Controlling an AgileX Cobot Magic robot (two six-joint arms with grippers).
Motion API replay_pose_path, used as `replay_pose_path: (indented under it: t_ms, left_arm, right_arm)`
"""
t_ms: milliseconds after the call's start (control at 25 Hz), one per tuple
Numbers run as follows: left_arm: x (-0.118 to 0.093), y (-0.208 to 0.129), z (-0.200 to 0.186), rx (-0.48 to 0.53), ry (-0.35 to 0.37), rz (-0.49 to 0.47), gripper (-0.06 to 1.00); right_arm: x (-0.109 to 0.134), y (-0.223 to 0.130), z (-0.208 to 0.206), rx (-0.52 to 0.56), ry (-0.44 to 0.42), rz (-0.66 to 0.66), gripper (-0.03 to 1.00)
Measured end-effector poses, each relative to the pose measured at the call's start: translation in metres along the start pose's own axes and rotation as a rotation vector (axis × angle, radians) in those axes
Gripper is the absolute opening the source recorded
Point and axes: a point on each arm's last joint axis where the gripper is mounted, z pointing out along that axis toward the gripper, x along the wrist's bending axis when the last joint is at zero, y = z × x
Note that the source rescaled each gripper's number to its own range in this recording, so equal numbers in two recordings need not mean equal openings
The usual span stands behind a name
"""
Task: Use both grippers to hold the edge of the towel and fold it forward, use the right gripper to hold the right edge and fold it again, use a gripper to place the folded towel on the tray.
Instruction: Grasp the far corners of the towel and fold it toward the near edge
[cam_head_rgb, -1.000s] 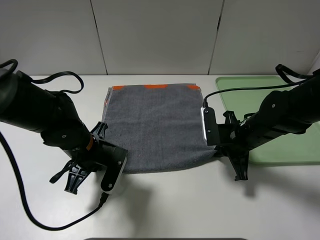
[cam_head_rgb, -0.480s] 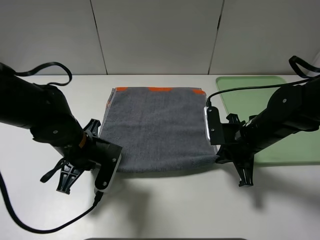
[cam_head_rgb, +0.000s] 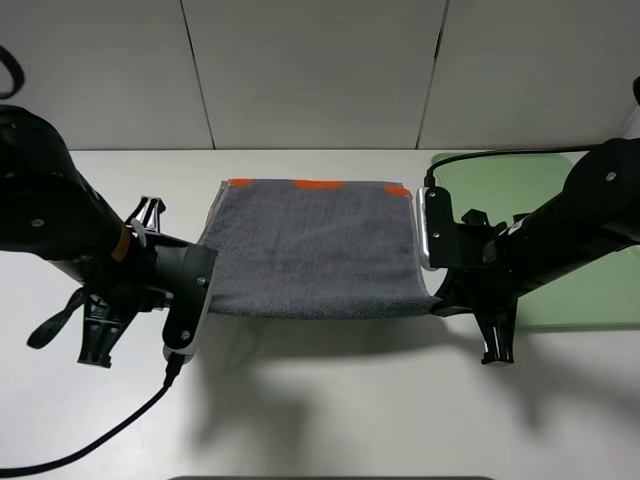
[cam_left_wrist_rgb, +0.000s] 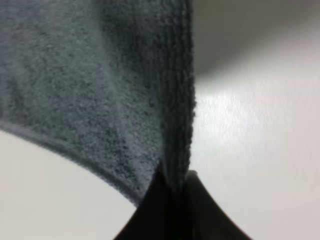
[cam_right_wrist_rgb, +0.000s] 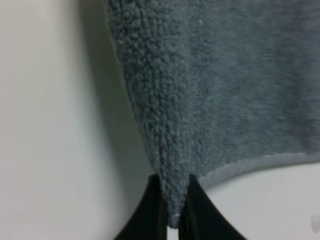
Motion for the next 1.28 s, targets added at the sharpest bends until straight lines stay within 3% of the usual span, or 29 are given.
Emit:
replay_pose_path:
  t_ms: [320, 600, 1280]
  left_arm:
    - [-0.003, -0.007, -0.023, 0.014, 0.001, -0.06, 0.0]
    - [-0.015, 0.01, -0.045, -0.019, 0.023, 0.013, 0.0]
    - [-0.042, 0.036, -0.057, 0.037, 0.026, -0.031, 0.0]
  right_arm:
    - [0.003, 0.008, -0.028, -0.055, -0.022, 0.028, 0.0]
    - [0.009, 0.01, -0.048, -0.075, -0.034, 0.022, 0.0]
    - [0.027, 0.009, -0.1, -0.107, -0.078, 0.042, 0.0]
